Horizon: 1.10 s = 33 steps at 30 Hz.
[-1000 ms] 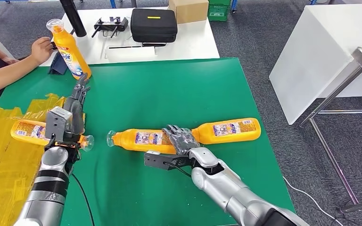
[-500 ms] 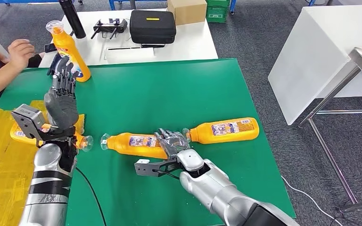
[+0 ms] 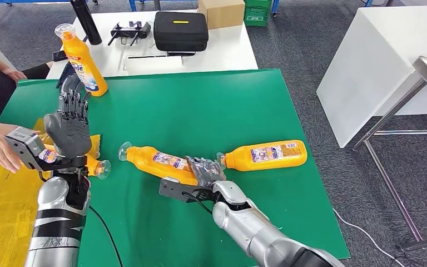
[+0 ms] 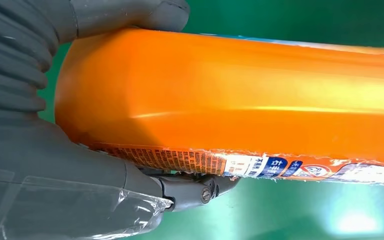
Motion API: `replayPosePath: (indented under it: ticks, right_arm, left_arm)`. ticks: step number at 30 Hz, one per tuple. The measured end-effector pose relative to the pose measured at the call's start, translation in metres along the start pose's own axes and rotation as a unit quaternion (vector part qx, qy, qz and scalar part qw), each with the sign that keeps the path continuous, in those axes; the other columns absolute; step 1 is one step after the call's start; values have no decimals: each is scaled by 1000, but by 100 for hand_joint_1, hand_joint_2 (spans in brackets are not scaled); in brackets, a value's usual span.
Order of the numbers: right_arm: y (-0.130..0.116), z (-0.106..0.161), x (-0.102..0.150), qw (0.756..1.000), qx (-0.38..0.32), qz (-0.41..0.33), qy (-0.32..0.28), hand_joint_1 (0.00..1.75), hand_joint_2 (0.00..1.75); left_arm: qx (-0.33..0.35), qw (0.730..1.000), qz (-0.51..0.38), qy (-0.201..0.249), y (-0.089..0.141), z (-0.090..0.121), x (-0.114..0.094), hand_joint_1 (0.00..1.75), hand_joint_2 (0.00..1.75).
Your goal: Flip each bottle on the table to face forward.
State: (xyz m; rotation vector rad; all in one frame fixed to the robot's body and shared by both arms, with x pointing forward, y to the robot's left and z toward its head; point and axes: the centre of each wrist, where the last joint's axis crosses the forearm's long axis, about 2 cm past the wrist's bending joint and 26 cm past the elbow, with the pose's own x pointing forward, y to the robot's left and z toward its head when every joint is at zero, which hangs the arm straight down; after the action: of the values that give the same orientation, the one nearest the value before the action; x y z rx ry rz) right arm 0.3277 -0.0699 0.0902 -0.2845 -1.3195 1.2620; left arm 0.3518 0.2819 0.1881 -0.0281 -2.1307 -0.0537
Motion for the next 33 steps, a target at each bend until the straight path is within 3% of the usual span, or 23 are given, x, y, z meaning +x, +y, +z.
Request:
replayPosePath:
  ticks: [4,8,11,14,20,33]
  right_arm:
    - [1,1,-1,1000,-7,-22,-2,175,175]
    - [3,6,1,993,-29,-105,-39,175,175]
    - [-6,12,13,976,-59,-188,-89,175,175]
    - [-18,19,27,962,-78,-226,-130,175,175]
    - [-28,32,45,946,-100,-254,-176,175,175]
    - [-30,40,62,933,-109,-269,-214,175,175]
  left_arm:
    - [3,1000,3,3,1,1,0,0,175]
    - [15,999,37,20,5,6,-2,0,175]
    - [31,997,58,28,11,14,-5,0,175]
    - [40,997,65,34,15,20,-8,0,175]
    - [46,996,67,39,19,26,-10,0,175]
    - [37,996,72,48,18,32,-12,0,175]
